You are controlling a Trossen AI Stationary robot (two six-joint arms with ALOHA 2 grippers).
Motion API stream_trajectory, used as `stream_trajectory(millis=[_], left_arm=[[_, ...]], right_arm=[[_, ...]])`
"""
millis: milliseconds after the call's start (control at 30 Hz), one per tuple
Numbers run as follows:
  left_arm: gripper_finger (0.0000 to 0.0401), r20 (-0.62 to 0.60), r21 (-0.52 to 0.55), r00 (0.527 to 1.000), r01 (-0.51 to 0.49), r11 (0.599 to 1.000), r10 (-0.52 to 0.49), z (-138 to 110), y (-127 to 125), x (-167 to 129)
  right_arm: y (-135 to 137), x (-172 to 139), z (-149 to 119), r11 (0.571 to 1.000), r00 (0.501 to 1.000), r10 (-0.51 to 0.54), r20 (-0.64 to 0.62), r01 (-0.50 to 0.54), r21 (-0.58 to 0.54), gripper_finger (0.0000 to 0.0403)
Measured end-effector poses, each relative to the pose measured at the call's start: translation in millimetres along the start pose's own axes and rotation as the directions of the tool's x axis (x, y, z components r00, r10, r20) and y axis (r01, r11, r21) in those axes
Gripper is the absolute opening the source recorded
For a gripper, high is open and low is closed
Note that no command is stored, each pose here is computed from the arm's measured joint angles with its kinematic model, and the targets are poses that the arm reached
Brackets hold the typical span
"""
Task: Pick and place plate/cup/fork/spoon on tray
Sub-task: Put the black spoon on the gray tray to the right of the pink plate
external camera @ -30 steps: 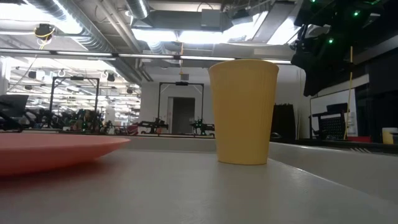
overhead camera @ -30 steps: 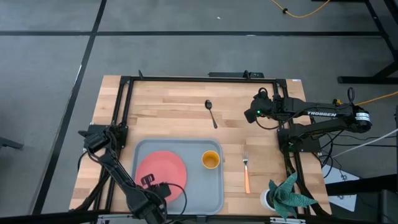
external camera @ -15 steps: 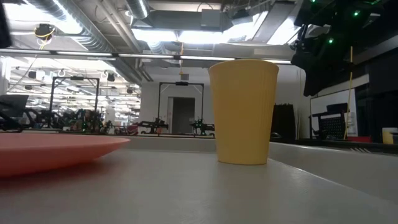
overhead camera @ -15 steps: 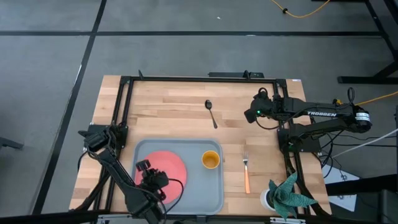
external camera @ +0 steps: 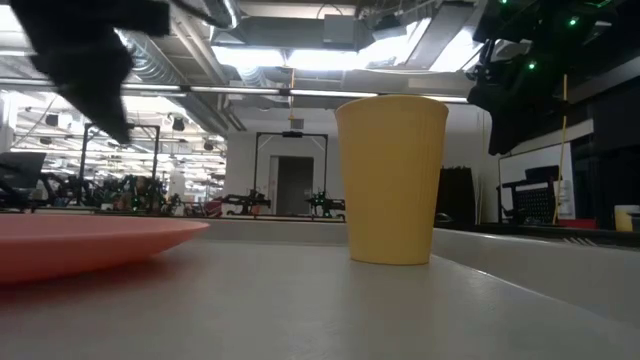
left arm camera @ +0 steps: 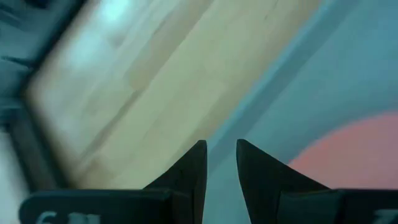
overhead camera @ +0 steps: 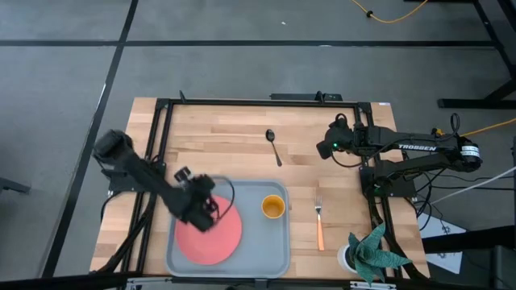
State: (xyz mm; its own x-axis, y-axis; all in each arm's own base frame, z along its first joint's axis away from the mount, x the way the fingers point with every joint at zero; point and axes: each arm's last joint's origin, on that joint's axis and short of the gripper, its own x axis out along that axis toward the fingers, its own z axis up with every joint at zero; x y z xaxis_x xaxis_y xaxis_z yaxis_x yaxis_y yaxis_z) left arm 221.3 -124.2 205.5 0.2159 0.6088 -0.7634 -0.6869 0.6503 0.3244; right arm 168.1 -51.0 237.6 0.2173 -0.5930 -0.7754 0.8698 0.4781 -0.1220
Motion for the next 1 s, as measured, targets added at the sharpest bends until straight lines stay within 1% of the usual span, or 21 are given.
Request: stream_trajectory(millis=[67, 133, 200, 267, 333, 400, 500, 600, 700, 800, 867, 933, 1000], left_arm=[[0.008, 0.021, -0.085, 0.997, 0.08, 0.993, -0.079, 8, 13, 14], [0.008, 0.017, -0.126, 0.988, 0.154, 0.98, -0.153, 13, 24, 30], [0.008, -0.012, -0.165, 0.967, 0.249, 0.954, -0.255, 19, 32, 44], [0.008, -0.036, -0.203, 0.935, 0.339, 0.919, -0.353, 23, 39, 58], [0.008, -0.035, -0.215, 0.916, 0.384, 0.898, -0.4, 26, 48, 70], [0.008, -0.036, -0.21, 0.915, 0.387, 0.898, -0.403, 30, 56, 77], [0.008, -0.027, -0.214, 0.928, 0.358, 0.909, -0.372, 37, 74, 79], [0.008, 0.023, -0.146, 0.92, 0.39, 0.909, -0.391, 41, 86, 70], [0.008, 0.101, -0.035, 0.915, 0.395, 0.918, -0.39, 37, 96, 53], [0.008, 0.2, -0.015, 0.908, 0.379, 0.925, -0.369, 22, 108, 43], [0.008, 0.252, -0.022, 0.89, 0.397, 0.918, -0.379, 8, 115, 42], [0.008, 0.295, -0.05, 0.867, 0.433, 0.9, -0.401, -8, 120, 46], [0.008, 0.363, -0.071, 0.822, 0.494, 0.867, -0.439, -20, 123, 49]], right_arm=[[0, 0, 0, 1.0, 1.0, 0.001, 0.0, -0.001, 0.004, 0.0121], [0, 0, 0, 1.0, 1.0, 0.002, 0.001, -0.002, 0.01, 0.0121], [1, 0, 1, 0.999, 1.0, 0.005, 0.005, -0.005, 0.033, 0.0121], [1, 0, 1, 0.999, 1.0, 0.007, 0.006, -0.008, 0.039, 0.0121], [1, 0, 2, 0.999, 1.0, 0.014, 0.014, -0.014, 0.042, 0.0121], [2, 0, 2, 0.999, 1.0, 0.017, 0.016, -0.018, 0.044, 0.0121], [2, 0, 2, 0.999, 0.999, 0.032, 0.004, -0.032, 0.043, 0.0121], [2, 0, 1, 0.998, 0.999, 0.043, -0.005, -0.043, 0.042, 0.0121], [2, 0, 1, 0.998, 0.999, 0.043, -0.005, -0.043, 0.042, 0.0121], [2, 0, 1, 0.998, 0.999, 0.044, -0.005, -0.043, 0.046, 0.0121], [2, 0, 1, 0.997, 0.999, 0.044, -0.005, -0.043, 0.067, 0.0121], [2, 0, 1, 0.997, 0.999, 0.044, -0.004, -0.043, 0.071, 0.0121], [3, 0, 1, 0.996, 0.999, 0.044, -0.004, -0.044, 0.071, 0.0121]])
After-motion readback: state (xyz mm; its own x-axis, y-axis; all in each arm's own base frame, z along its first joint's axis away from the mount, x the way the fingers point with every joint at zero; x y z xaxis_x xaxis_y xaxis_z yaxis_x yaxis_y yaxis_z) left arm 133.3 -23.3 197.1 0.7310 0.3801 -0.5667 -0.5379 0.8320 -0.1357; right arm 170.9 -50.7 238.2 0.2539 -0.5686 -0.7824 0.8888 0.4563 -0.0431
